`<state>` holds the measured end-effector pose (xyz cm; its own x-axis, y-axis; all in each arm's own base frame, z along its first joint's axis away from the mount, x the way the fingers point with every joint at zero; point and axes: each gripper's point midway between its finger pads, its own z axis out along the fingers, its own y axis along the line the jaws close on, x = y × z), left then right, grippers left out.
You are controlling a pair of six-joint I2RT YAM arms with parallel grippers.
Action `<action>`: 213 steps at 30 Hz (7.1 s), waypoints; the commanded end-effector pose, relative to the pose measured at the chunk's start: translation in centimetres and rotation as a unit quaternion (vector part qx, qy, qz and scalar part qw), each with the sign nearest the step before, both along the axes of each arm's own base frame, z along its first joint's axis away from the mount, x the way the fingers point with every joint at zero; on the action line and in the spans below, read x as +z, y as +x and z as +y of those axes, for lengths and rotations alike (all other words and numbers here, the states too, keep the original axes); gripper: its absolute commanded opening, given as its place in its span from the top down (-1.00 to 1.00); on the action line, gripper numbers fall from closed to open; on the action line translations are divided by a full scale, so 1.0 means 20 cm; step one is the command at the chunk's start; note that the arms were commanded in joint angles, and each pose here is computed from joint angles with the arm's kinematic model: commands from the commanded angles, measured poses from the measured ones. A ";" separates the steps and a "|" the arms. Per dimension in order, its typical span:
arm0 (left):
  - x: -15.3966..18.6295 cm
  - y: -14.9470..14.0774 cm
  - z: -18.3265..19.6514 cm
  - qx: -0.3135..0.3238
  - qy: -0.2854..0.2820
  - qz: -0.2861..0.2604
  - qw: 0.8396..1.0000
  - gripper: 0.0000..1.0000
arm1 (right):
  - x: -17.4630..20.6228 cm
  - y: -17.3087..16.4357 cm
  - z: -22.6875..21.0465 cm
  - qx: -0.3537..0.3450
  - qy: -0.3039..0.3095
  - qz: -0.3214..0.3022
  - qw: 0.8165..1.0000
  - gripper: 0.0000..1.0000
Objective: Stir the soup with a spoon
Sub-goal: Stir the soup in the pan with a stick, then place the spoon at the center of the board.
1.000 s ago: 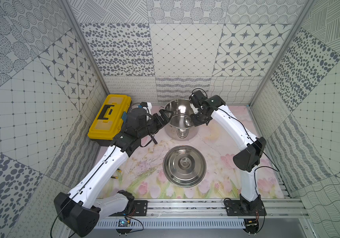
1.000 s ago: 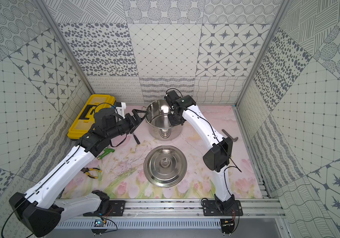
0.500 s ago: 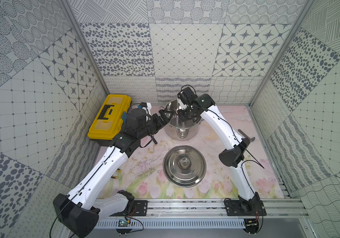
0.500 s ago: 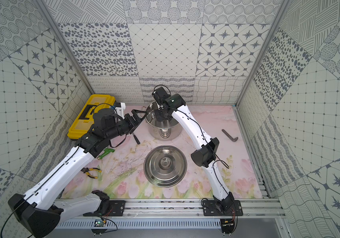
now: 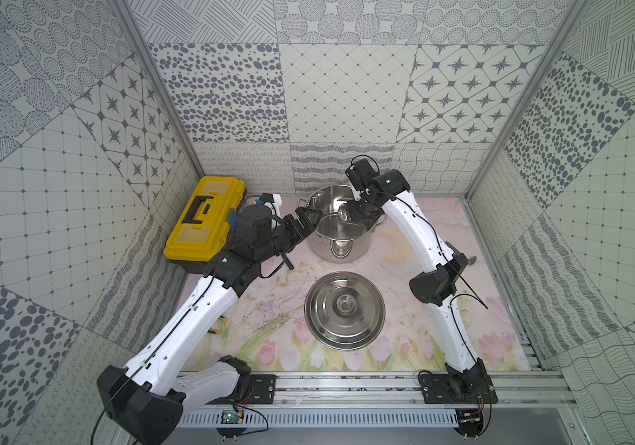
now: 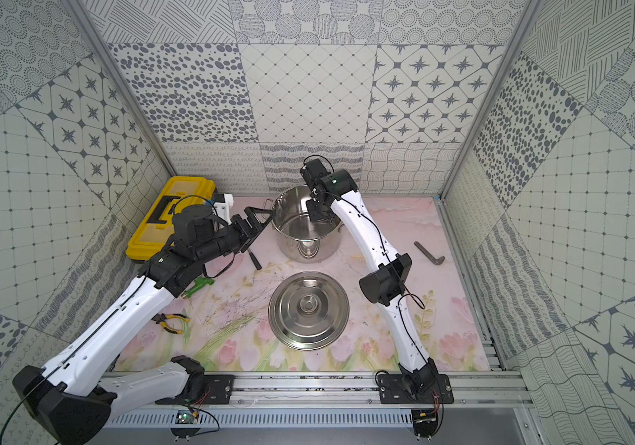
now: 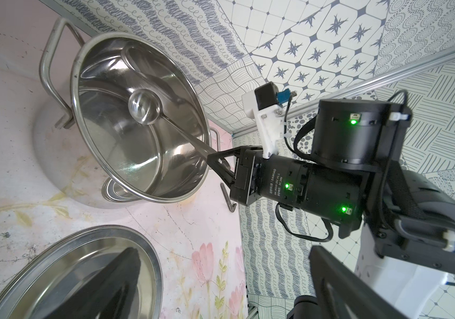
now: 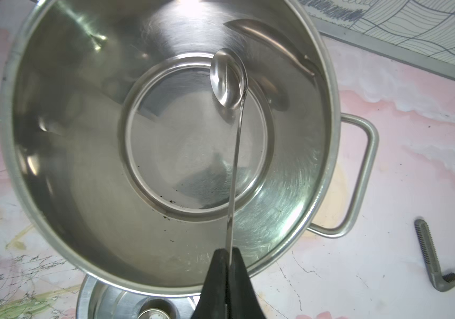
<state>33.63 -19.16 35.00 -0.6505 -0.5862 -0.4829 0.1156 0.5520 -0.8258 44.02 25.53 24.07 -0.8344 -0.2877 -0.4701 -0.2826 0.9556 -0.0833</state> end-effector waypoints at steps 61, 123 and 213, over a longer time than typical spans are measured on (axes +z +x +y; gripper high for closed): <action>0.04 0.01 -0.02 -0.013 -0.006 -0.011 1.000 -0.99 | -0.01 -0.24 0.10 0.020 0.073 0.022 0.997 1.00; 0.03 0.01 0.00 -0.007 -0.001 -0.006 1.000 -0.99 | 0.07 0.05 -0.03 -0.011 0.011 -0.030 0.999 1.00; 0.11 -0.14 -0.04 -0.014 -0.008 -0.025 1.000 -0.99 | 0.74 -0.41 -0.63 -0.162 0.376 -0.153 0.900 1.00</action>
<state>30.94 -19.95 36.67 -0.6548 -0.5733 -0.4925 0.1567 0.5345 -0.8305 35.08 13.89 37.86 -0.6715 0.3121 -0.6721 -0.0610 0.8806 0.4698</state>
